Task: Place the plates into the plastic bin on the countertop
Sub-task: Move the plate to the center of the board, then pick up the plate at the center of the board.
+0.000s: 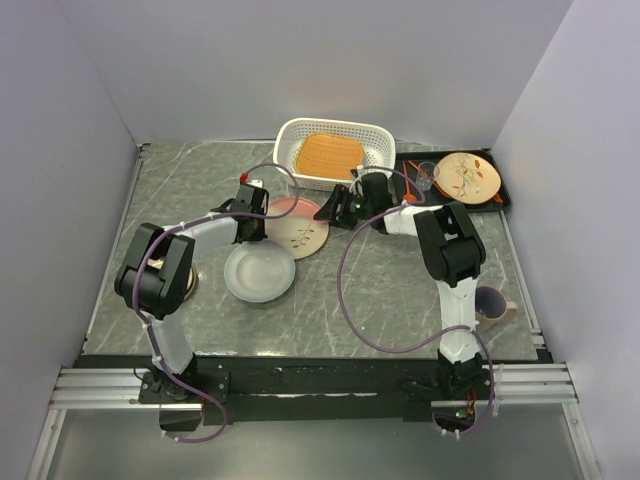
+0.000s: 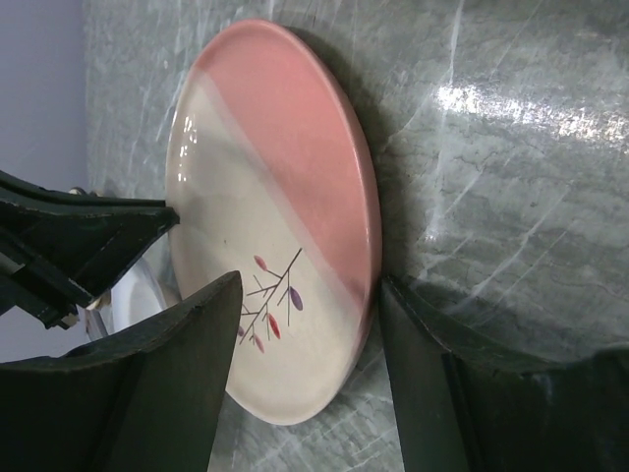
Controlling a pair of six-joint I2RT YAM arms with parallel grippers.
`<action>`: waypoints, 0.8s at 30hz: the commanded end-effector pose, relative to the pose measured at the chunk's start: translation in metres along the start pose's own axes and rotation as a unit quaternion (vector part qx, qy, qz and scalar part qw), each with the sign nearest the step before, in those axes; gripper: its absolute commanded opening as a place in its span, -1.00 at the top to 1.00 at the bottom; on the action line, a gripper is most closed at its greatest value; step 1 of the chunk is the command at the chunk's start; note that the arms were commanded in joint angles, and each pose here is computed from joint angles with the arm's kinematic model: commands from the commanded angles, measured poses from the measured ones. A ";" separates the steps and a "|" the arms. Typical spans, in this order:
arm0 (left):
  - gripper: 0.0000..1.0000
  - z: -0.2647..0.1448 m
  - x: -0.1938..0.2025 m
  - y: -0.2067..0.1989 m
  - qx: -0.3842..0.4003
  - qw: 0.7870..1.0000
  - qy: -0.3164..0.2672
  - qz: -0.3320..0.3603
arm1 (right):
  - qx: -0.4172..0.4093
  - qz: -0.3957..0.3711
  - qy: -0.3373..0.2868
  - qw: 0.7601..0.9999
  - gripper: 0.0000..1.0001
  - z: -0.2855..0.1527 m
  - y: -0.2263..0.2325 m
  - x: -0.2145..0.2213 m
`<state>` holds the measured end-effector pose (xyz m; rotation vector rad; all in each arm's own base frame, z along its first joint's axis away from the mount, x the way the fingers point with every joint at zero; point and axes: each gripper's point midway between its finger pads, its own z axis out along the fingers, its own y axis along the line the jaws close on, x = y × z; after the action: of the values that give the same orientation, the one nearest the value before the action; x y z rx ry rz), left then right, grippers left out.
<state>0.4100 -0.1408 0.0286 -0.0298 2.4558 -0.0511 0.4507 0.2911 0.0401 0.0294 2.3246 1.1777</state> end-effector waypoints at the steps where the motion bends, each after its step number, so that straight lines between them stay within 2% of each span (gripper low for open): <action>1: 0.99 0.005 0.044 -0.010 0.007 0.996 0.071 0.045 | -0.011 0.026 0.042 0.999 -0.29 0.003 -0.005 0.035; 17: 0.99 0.011 0.032 -0.026 0.013 0.998 0.042 0.042 | -0.177 0.045 0.057 0.982 0.06 -0.012 0.054 0.053; 24: 0.99 0.014 0.032 -0.031 0.019 0.998 0.039 0.041 | -0.192 0.072 0.060 0.977 0.20 -0.014 0.055 0.061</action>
<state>0.4156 -0.1283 0.0287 -0.0209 2.4265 0.1183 0.4171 0.2959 0.0346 0.1356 2.2194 1.4933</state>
